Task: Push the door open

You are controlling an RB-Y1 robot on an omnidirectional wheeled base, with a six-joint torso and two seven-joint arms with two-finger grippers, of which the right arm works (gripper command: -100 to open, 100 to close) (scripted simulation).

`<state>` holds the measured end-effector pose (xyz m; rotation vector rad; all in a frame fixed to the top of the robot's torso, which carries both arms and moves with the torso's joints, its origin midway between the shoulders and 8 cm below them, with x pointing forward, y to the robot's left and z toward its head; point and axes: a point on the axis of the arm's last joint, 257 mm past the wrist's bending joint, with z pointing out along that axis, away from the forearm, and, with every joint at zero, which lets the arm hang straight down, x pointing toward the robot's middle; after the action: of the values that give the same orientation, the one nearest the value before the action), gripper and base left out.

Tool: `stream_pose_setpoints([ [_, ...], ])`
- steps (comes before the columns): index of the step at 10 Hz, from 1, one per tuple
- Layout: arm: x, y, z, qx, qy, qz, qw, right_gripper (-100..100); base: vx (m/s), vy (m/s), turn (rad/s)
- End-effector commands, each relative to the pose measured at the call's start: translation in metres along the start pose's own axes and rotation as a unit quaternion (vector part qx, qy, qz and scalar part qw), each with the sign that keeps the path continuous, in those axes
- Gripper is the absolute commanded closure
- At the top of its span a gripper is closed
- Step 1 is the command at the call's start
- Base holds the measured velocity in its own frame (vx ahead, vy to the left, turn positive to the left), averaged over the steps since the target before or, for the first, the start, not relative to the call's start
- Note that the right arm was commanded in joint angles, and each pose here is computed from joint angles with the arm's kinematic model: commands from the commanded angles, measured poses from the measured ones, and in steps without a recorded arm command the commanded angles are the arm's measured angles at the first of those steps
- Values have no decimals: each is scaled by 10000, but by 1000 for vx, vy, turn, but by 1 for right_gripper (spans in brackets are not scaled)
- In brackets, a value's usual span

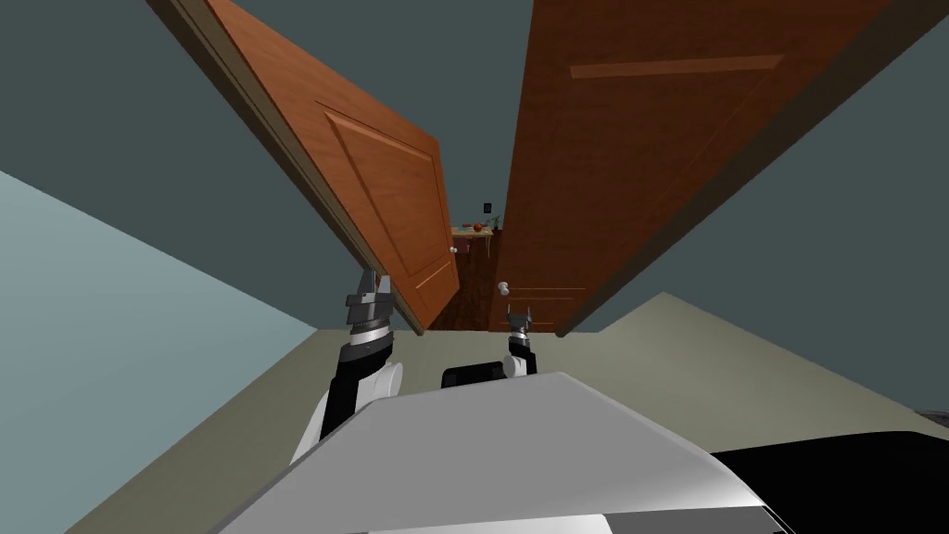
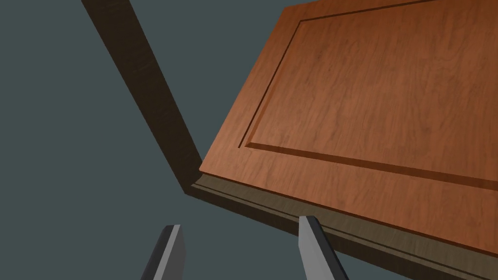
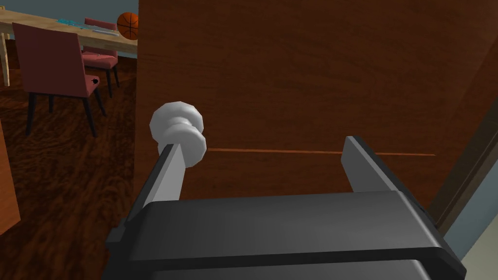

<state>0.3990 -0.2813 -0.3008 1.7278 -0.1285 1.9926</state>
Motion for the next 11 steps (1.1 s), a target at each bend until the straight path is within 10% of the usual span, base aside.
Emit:
stream_pose_setpoints([
  [1, -86, -14, -41, -49, -104, 133, 9998, -100, -5, -85, 188],
  [11, -559, -80, -334, -381, -694, 802, 9936, -100, -10, -102, 221],
])
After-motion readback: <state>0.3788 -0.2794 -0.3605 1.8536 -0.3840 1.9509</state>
